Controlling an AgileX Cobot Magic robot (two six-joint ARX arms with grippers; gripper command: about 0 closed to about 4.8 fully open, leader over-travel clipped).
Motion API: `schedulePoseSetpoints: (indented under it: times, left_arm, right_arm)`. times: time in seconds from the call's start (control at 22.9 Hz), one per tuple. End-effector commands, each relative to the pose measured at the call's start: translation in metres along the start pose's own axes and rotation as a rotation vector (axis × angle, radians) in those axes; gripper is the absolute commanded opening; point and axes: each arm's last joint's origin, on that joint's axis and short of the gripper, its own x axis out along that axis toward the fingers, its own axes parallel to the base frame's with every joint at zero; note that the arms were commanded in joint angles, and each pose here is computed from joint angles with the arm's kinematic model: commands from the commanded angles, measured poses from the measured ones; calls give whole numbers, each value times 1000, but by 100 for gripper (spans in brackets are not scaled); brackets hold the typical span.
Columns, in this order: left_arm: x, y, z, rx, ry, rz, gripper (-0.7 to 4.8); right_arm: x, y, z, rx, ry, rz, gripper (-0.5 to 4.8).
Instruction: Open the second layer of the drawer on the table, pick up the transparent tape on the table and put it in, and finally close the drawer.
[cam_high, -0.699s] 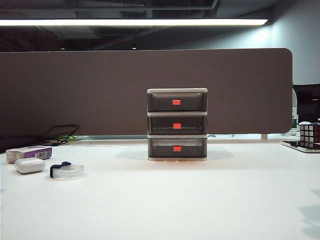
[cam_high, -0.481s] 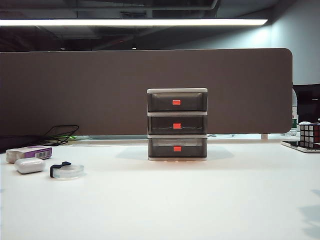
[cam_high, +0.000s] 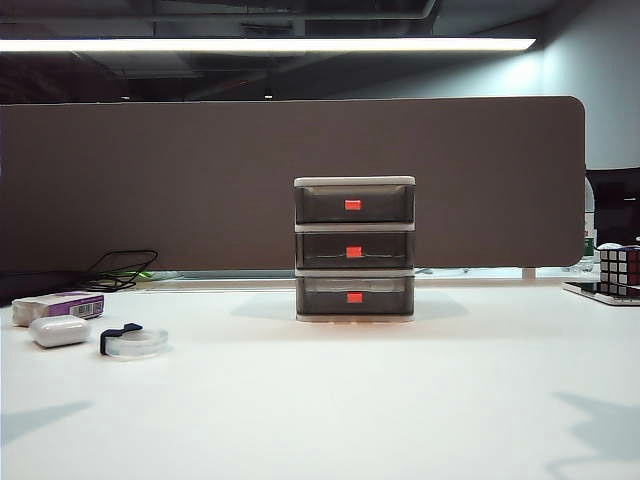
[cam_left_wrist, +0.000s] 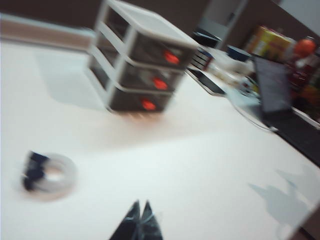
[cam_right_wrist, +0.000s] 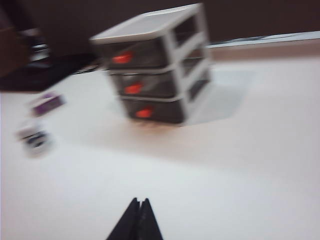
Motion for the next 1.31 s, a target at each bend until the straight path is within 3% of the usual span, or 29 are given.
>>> schedulePoseSetpoints:
  times: [0.04,0.22,0.31,0.39,0.52,0.74,0.87,1.0,1.22,1.31]
  left_arm:
    - [-1,-2,-1,-50,35,-45,-4]
    - [0,-2,1,-123,16,-36,40]
    - [-1,-5,6,-156,-11,-109,40]
    - [-2,-10,14,-114,-58,-174,40]
    - [0,-14,20,-100,-153,-131,39]
    - [10,-24,9,-70,-111,-87,39]
    - [20,-34,1,11,-67,-31,39]
    - [31,-40,-3,46,-49,-14,39]
    - [67,-43,-4,83,28,10,39]
    - [96,-46,1,119,61,7,40]
  right_arm:
    - [0,2,-1,8,6,77,-5]
    - [0,2,0,6,1,77,-5]
    - [0,2,0,7,2,80,-5]
    - [0,2,0,6,3,90,-5]
    - [0,3,0,84,8,115,-5]
    - [0,4,2,109,-9,120,-5]
    - [-1,7,10,93,-44,135,-5]
    - [1,10,15,97,-25,145,-5]
    - [10,14,31,70,25,120,-5]
    - [17,15,41,64,11,111,-5]
